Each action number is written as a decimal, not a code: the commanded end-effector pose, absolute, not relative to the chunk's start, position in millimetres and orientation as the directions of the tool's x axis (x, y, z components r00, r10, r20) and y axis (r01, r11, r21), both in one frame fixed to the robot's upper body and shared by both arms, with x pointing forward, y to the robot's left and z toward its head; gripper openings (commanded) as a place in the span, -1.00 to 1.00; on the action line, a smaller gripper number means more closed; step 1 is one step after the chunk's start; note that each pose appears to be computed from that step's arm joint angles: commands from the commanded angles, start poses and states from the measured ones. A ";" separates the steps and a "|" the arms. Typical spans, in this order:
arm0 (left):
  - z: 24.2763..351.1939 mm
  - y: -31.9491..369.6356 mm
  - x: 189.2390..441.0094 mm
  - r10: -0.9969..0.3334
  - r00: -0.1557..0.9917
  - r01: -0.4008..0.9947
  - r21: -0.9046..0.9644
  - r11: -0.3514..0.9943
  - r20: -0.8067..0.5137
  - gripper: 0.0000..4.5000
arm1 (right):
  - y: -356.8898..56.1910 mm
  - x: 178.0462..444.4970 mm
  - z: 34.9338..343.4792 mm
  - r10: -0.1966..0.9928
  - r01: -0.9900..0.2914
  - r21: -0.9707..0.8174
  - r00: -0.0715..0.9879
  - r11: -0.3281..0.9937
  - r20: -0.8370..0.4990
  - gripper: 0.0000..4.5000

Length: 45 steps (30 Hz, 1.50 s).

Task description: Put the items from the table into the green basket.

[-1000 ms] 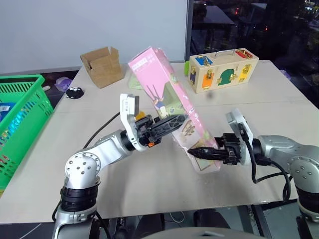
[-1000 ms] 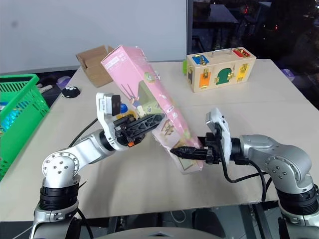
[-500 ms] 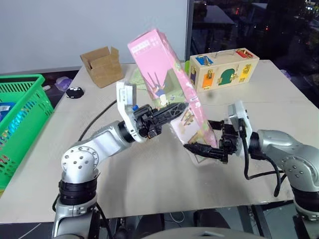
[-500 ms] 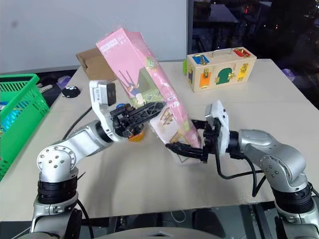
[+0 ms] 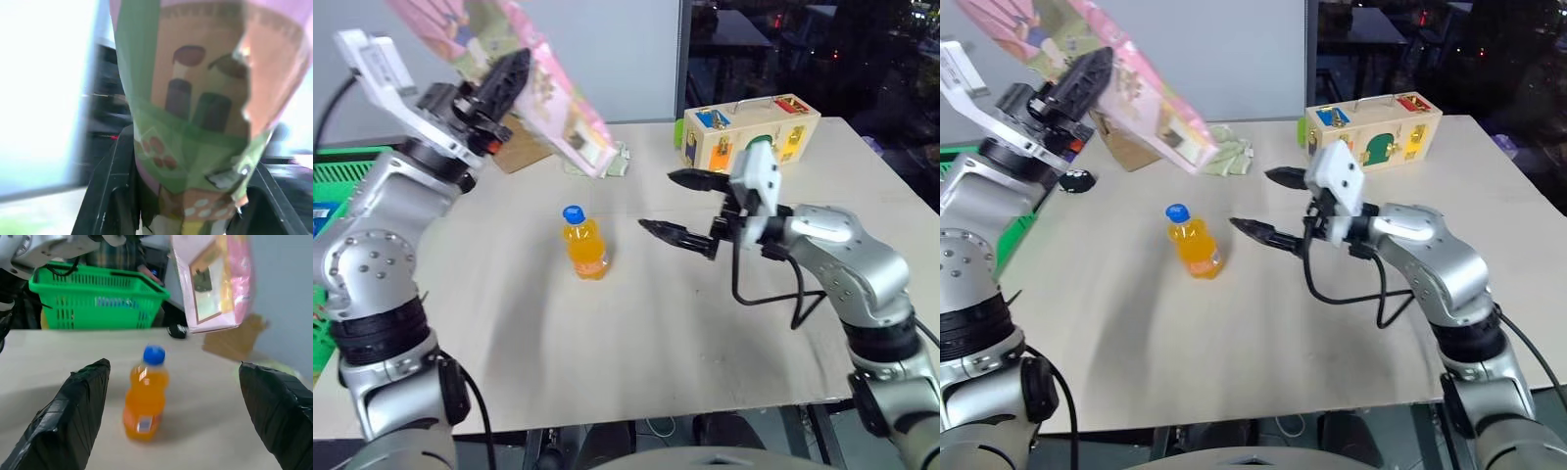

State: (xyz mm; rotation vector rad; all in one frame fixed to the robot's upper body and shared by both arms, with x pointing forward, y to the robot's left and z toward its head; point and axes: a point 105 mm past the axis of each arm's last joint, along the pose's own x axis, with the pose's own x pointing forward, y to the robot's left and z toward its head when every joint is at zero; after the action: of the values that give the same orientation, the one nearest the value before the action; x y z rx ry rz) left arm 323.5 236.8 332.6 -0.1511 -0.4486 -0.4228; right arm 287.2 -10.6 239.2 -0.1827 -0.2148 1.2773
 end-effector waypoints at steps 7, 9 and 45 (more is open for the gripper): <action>351.7 336.9 307.1 -0.010 0.887 -0.097 0.208 0.973 0.462 -0.19 | 43.0 293.4 256.4 0.986 -0.939 -0.307 0.132 0.156 0.098 0.98; 352.4 351.6 302.4 0.042 0.888 -0.169 0.240 0.956 0.458 -0.19 | 47.3 292.7 258.6 0.987 -0.941 -0.304 0.120 0.147 0.106 0.98; 327.3 512.3 274.1 0.510 0.767 -0.618 0.235 0.750 0.390 0.98 | 63.0 283.0 284.5 0.983 -0.941 -0.300 0.117 0.156 0.141 1.00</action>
State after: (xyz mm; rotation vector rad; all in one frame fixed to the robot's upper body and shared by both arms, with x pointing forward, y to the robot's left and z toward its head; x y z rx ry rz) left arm 278.1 521.3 291.4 0.3433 -0.1675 0.6531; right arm 289.9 70.4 271.5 -0.1527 -0.2645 1.4014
